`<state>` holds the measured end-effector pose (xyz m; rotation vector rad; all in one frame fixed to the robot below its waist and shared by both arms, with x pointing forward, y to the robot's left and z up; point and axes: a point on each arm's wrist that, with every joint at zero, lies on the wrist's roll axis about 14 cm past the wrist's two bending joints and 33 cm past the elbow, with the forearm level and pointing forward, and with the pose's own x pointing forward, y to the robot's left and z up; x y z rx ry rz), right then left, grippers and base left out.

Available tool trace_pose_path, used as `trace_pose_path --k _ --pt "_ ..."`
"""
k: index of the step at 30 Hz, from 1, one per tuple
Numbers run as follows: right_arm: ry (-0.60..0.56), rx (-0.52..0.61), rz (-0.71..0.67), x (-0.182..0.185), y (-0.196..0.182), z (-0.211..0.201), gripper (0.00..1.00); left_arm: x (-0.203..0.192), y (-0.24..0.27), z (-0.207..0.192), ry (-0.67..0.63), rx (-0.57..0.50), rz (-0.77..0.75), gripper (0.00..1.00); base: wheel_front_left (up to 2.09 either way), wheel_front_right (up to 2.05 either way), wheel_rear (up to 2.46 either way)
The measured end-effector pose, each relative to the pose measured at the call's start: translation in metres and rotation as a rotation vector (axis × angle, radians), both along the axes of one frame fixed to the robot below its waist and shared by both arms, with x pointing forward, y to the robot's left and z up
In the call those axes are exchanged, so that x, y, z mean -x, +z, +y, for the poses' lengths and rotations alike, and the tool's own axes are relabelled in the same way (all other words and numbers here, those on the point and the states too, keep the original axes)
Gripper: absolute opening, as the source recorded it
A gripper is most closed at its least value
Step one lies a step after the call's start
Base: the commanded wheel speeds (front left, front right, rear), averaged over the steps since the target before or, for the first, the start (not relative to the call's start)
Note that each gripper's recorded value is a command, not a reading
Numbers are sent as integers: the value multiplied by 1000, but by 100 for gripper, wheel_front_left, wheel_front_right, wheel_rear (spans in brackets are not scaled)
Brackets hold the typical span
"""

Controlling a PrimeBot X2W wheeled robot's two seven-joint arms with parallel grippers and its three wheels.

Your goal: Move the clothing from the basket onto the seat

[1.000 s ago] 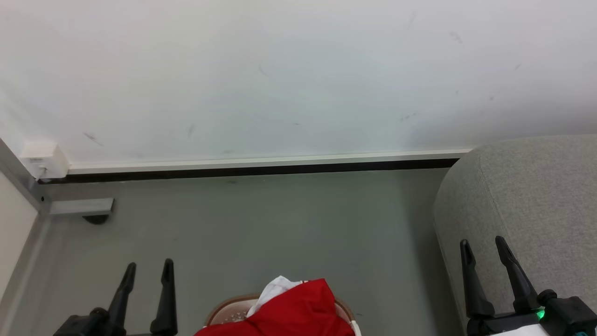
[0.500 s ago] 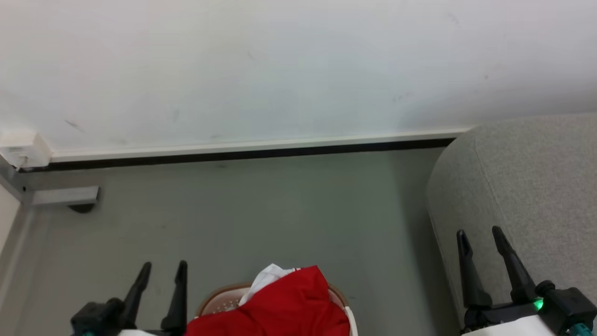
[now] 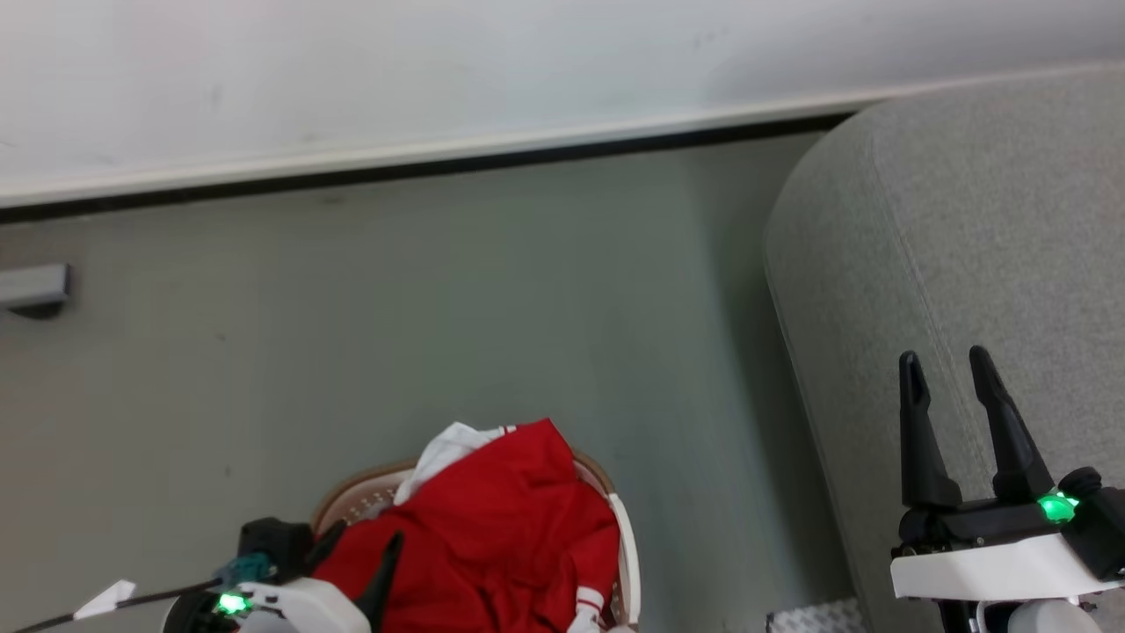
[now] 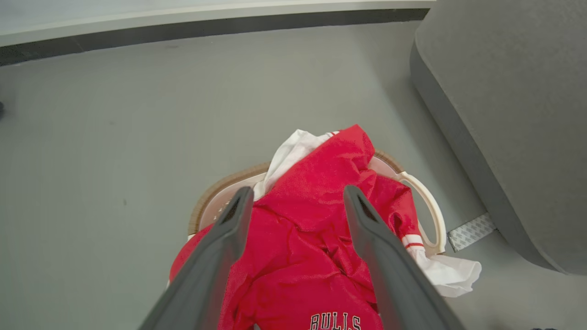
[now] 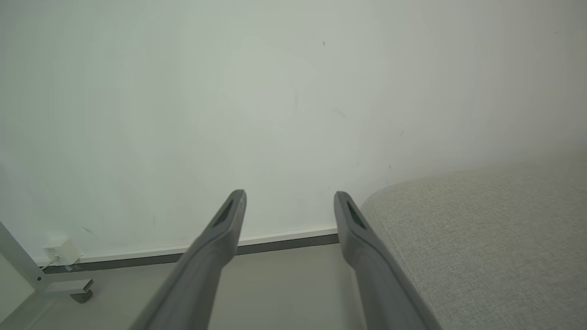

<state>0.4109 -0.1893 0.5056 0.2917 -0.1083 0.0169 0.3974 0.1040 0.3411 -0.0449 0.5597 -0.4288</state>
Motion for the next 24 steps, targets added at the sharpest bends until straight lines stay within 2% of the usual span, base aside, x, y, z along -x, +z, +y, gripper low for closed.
trace_pose_path --k 9,13,24 --pt "-31 12 59 -24 -28 -13 100 14 -90 -25 -193 -124 256 100 0 0 0" --pt "-27 25 79 -34 -38 -14 100 33 -124 -34 -305 -184 356 100 0 0 0" --pt "-86 59 139 -52 -71 -39 100 43 -197 -36 -555 -343 515 100 0 0 0"
